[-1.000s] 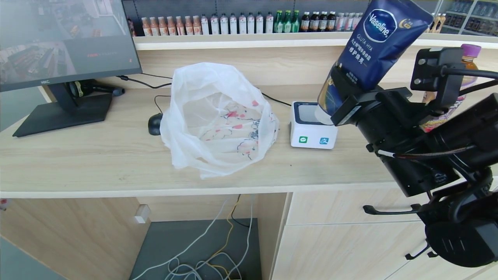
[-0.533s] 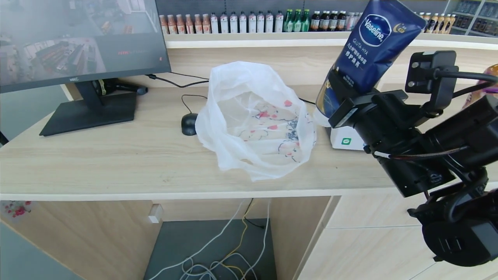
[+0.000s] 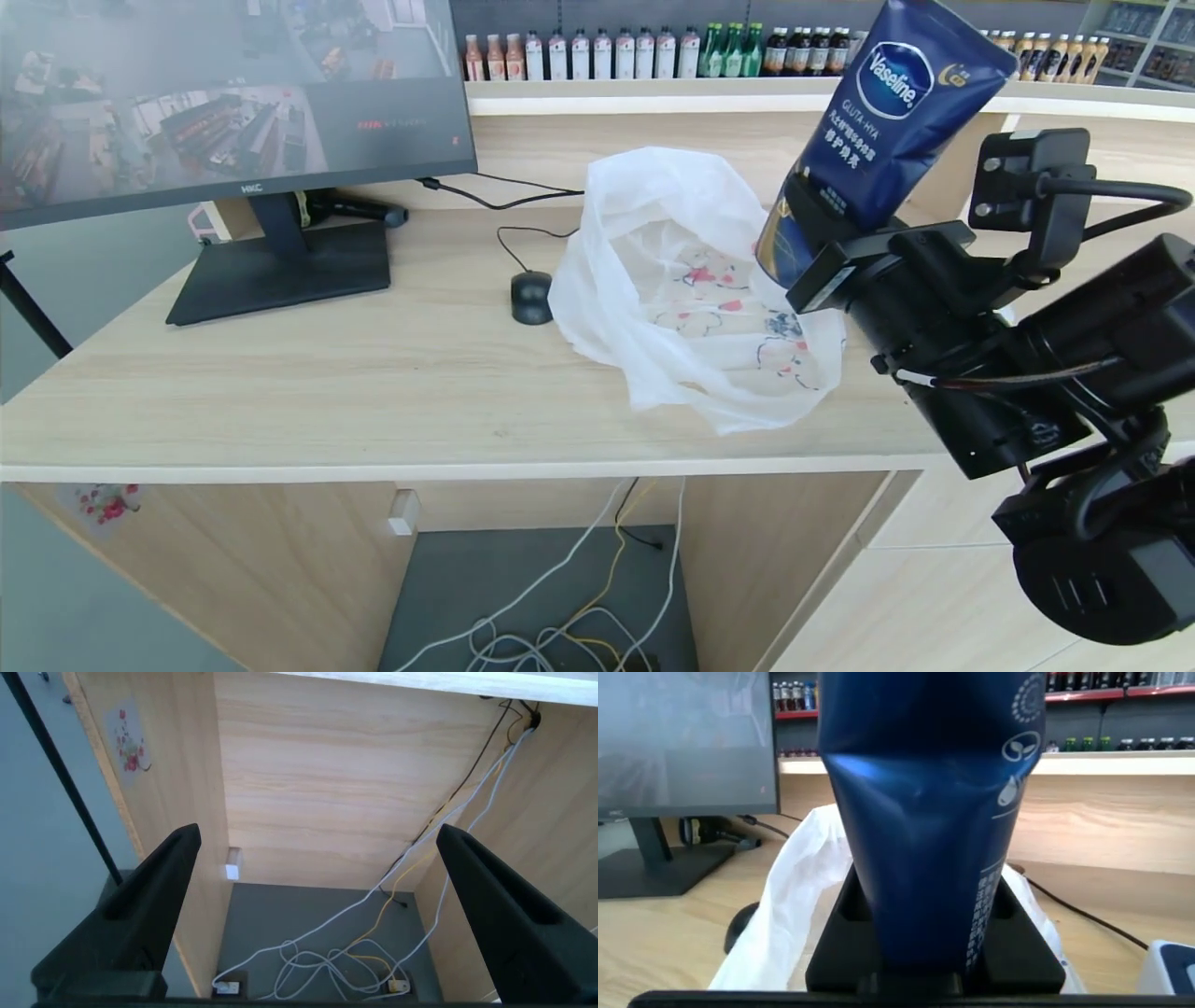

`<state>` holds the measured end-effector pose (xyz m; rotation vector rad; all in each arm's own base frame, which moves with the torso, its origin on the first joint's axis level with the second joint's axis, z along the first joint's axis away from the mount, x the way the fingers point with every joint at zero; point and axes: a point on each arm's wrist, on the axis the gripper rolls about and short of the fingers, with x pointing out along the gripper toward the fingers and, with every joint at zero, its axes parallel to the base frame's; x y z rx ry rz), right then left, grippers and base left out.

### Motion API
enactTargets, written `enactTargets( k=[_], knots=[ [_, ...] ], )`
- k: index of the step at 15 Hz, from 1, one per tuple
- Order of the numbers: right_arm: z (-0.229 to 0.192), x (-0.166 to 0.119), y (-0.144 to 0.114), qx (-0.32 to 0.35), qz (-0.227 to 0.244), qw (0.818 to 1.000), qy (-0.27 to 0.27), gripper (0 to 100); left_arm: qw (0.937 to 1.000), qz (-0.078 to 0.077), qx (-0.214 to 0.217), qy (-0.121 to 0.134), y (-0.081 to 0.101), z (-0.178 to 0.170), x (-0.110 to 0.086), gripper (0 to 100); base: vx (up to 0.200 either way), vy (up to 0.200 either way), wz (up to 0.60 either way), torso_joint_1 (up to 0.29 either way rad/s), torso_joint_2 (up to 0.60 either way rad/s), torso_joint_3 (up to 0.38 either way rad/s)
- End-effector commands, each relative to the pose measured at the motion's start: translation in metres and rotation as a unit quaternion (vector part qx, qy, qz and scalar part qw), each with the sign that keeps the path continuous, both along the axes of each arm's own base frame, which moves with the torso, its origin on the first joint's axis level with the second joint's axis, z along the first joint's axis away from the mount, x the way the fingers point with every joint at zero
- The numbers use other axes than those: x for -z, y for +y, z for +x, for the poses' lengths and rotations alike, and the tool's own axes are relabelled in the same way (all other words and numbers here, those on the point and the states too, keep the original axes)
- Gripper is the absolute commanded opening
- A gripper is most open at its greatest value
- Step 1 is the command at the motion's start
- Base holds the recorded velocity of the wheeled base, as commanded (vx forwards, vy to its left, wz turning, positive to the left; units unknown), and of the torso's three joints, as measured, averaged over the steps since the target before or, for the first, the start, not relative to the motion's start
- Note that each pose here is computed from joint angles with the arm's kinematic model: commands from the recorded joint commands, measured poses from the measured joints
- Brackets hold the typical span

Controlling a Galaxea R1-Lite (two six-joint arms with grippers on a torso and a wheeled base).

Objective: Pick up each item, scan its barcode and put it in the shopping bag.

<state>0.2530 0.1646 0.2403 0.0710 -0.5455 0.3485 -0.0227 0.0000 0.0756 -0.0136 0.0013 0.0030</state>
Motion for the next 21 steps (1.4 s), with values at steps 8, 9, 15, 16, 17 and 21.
enactTargets(
  k=[8, 9, 15, 16, 17, 21],
  knots=[
    [0.03, 0.0, 0.023, -0.012, -0.037, 0.998, 0.039, 0, 1.0, 0.001, 0.0, 0.0, 0.0, 0.0, 0.0, 100, 0.0, 0.0, 0.0, 0.0, 0.0, 0.0],
    [0.035, -0.002, 0.025, -0.012, -0.04, 0.998, 0.045, 0, 1.0, 0.001, 0.0, 0.0, 0.0, 0.0, 0.0, 100, 0.0, 0.0, 0.0, 0.0, 0.0, 0.0],
    [0.055, 0.009, 0.039, -0.013, -0.057, 0.996, 0.073, 0, 1.0, 0.001, 0.0, 0.0, 0.0, 0.0, 0.0, 100, 0.0, 0.0, 0.0, 0.0, 0.0, 0.0],
    [0.058, 0.009, 0.041, -0.013, -0.055, 0.996, 0.07, 0, 1.0, 0.001, 0.0, 0.0, 0.0, 0.0, 0.0, 100, 0.0, 0.0, 0.0, 0.0, 0.0, 0.0],
    [0.061, 0.008, 0.043, -0.013, -0.053, 0.996, 0.068, 0, 1.0, 0.001, 0.0, 0.0, 0.0, 0.0, 0.0, 100, 0.0, 0.0, 0.0, 0.0, 0.0, 0.0],
    [0.067, 0.009, 0.044, -0.015, -0.052, 0.995, 0.087, 0, 1.0, 0.001, 0.0, 0.0, 0.0, 0.0, 0.0, 100, 0.0, 0.0, 0.0, 0.0, 0.0, 0.0]
  ],
)
